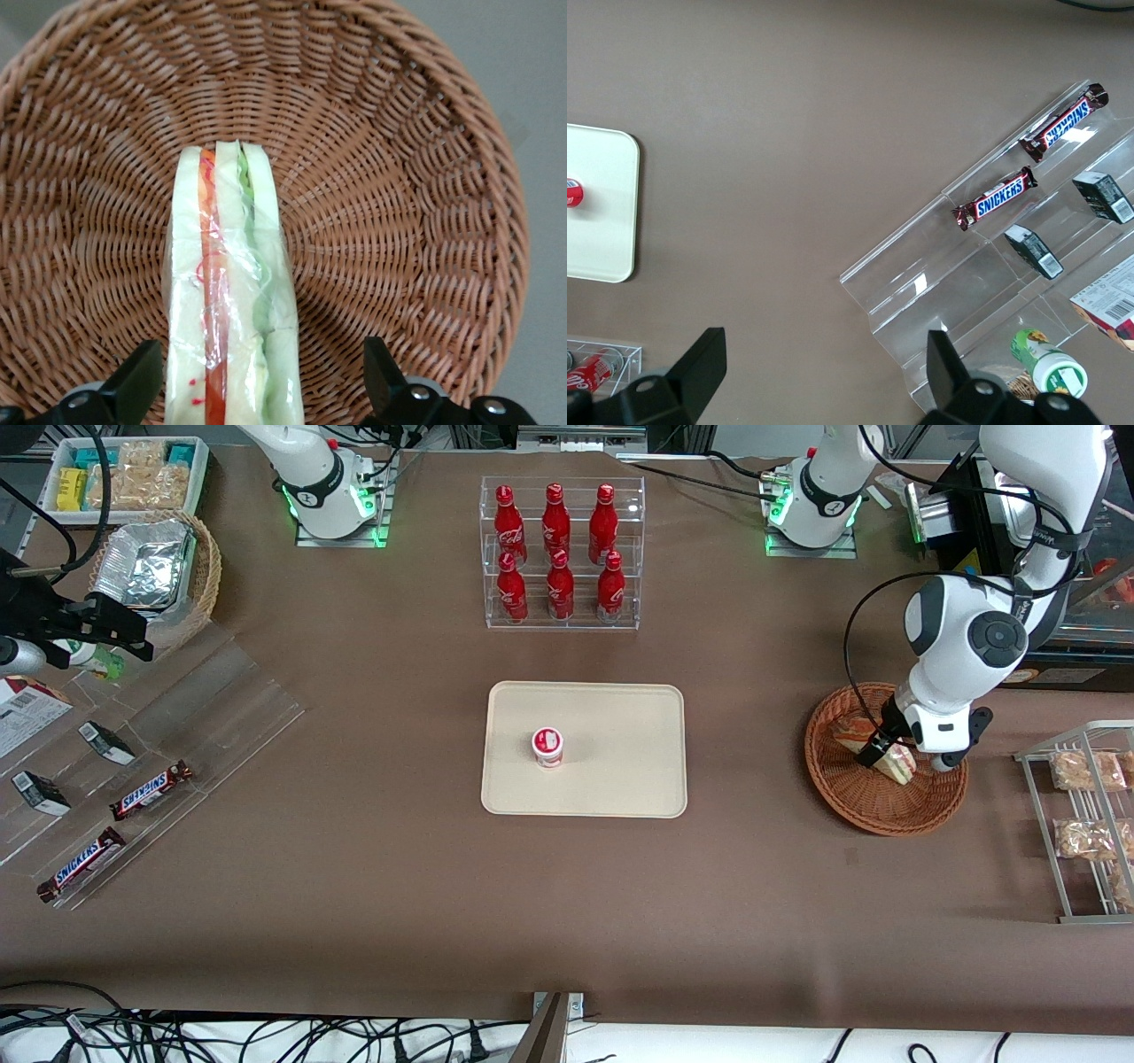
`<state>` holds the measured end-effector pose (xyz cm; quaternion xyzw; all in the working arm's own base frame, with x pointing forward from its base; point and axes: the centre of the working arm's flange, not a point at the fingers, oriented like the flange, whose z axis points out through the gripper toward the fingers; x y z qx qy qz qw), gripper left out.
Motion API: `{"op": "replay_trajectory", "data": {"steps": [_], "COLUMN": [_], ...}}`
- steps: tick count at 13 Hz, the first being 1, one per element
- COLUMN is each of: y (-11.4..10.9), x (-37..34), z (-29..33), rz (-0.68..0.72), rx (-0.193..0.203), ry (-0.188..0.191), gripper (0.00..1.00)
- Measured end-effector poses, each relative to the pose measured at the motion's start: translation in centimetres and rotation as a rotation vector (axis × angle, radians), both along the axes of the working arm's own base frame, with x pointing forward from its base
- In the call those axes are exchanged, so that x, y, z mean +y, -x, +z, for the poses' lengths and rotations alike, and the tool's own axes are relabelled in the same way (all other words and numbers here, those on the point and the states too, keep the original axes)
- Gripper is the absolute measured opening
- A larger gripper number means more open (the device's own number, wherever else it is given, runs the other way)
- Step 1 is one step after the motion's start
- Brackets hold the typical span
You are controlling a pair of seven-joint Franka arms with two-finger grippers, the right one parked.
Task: Place sandwich from basket to tray
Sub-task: 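Lower the open left gripper around the sandwich in the basket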
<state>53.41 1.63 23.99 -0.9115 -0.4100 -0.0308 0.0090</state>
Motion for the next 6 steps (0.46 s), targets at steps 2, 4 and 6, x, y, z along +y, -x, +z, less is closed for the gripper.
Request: {"op": "replay_trajectory", "data": {"steps": [2, 4, 6], "y": [0.12, 0.20, 0.22], "x": [-0.12, -0.19, -0.21], "z": [-0.50, -0.92, -1.10], "rz": [-0.027, -0.034, -0.035], "rx": [0.007, 0.012, 0.014], "ry": [-0.024, -0.036, -0.038], "gripper": [1.00, 1.00, 0.81]}}
